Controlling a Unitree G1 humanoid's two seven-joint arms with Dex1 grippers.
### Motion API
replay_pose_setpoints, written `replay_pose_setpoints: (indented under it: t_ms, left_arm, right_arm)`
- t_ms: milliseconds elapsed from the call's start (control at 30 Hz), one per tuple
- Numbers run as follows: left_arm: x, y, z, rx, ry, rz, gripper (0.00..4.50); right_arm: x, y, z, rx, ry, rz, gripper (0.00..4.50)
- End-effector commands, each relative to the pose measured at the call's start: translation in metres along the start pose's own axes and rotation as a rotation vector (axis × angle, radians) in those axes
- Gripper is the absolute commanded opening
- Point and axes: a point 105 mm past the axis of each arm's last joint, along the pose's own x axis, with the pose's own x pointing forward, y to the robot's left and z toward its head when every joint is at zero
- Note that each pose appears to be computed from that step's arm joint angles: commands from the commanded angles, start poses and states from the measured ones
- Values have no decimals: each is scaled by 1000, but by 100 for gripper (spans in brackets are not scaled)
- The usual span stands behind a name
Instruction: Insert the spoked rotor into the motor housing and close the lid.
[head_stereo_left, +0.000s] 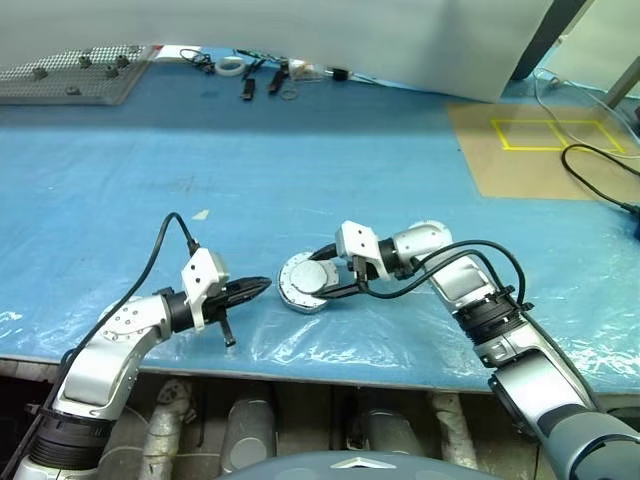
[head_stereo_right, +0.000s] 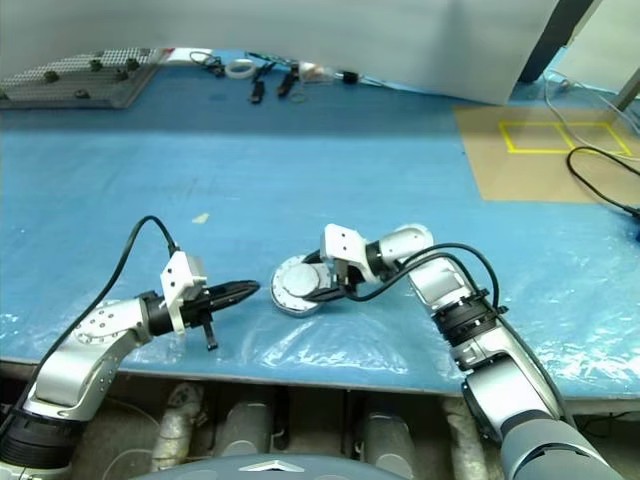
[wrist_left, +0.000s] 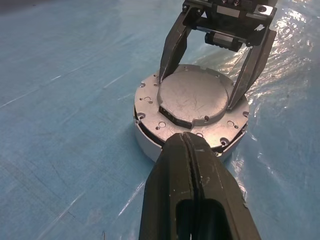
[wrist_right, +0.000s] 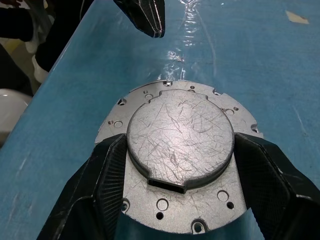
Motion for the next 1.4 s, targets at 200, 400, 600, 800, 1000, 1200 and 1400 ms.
replay_pose_setpoints:
  t_ms: [200, 400, 600, 800, 1000, 1200, 1400]
  left_arm:
    - [3, -4, 26, 35, -40, 0, 0]
    - [4, -5, 31, 30, -44, 3, 0]
    - [1, -4, 22, 15, -37, 11, 0]
    - [0, -4, 13, 10, -36, 12, 0]
    - [-2, -3, 4, 9, -31, 12, 0]
    - [-3, 0, 2, 14, -30, 13, 0]
    - [-3, -1, 7, 20, -33, 9, 0]
  right_arm:
    - [4, -7, 13, -24, -21, -12, 298]
    - [6, -4, 5, -28, 13, 1, 298]
    - [10, -7, 11, 23, -29, -6, 298]
    - [10, -12, 20, 86, -74, -3, 298]
    - [9, -10, 15, 79, -55, -2, 298]
    - [12, -5, -1, 26, 14, 4, 298]
    - [11, -5, -1, 22, 2, 3, 298]
